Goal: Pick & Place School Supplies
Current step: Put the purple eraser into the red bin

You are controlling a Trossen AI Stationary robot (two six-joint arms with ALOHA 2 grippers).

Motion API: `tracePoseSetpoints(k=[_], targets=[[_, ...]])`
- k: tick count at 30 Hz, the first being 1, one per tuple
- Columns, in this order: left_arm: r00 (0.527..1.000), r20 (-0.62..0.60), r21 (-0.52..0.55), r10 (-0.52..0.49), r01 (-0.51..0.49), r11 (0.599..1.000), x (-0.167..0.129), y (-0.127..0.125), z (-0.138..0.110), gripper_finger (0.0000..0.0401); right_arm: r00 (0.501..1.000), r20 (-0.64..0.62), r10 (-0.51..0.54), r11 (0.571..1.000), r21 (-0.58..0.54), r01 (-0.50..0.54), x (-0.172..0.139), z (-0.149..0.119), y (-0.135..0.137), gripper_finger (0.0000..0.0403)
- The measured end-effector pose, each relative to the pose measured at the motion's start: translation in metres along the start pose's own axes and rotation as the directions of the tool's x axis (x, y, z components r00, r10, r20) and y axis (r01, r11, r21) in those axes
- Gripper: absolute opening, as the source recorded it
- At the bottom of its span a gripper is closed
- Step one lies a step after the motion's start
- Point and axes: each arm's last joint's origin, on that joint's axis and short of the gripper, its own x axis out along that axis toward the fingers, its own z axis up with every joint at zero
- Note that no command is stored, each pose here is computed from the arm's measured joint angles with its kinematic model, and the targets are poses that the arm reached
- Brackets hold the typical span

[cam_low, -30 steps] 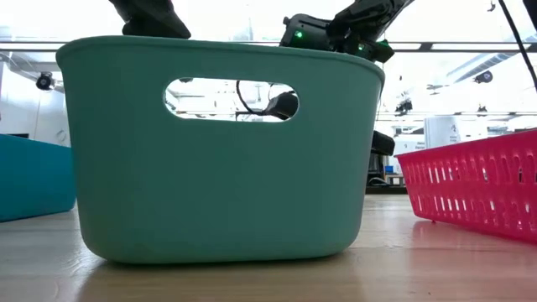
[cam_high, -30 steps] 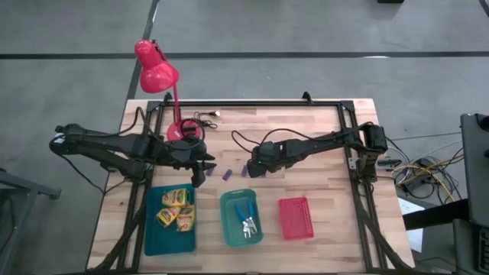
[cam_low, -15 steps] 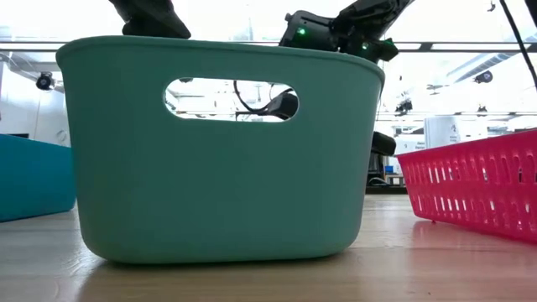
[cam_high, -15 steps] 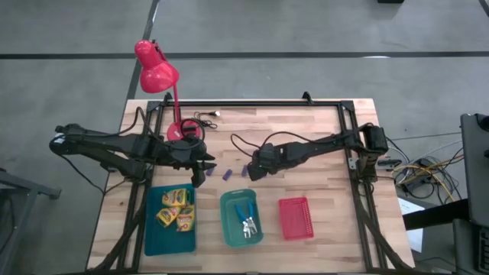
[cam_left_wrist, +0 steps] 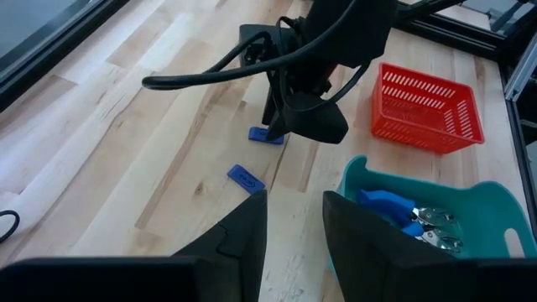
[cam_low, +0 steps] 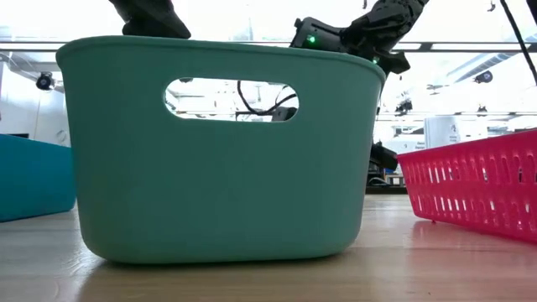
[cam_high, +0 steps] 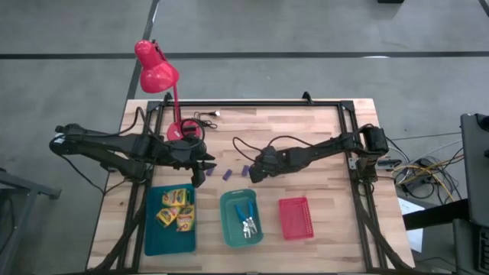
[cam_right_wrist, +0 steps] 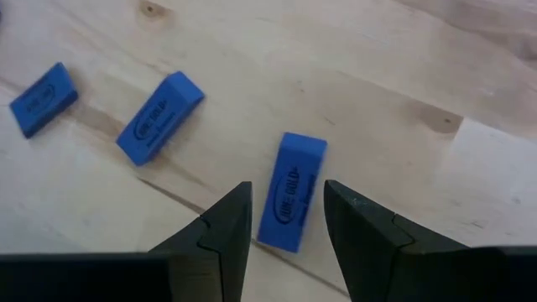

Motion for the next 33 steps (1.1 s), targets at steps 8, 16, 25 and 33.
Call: tracePoseSetpoints(k=[8, 16, 25, 33], targets=[[1.000, 0.001, 0.000, 0.003, -0.003, 1.000, 0.000, 0.000, 0.000, 0.0122, 1.000, 0.023, 0.015, 1.000, -0.021, -0.015, 0.002, 0.000, -0.001, 0.0144], [1.000, 0.001, 0.000, 0.002, -0.002, 1.000, 0.000, 0.000, 0.000, 0.0122, 0.999, 0.034, 0.023, 0.998, -0.062, -0.021, 0.003, 0.000, 0.000, 0.0136], [1.000, 0.001, 0.000, 0.002, -0.002, 1.000, 0.000, 0.000, 0.000, 0.0122, 0.999, 0.039, -0.005, 1.000, -0.019, 0.005, 0.016, -0.004, -0.003, 0.0140], [1.000, 0.000, 0.000, -0.001, 0.001, 1.000, 0.000, 0.000, 0.000, 0.0122, 1.000, 0.007, -0.013, 1.000, -0.012, 0.013, 0.025, -0.004, 0.007, 0.0134]])
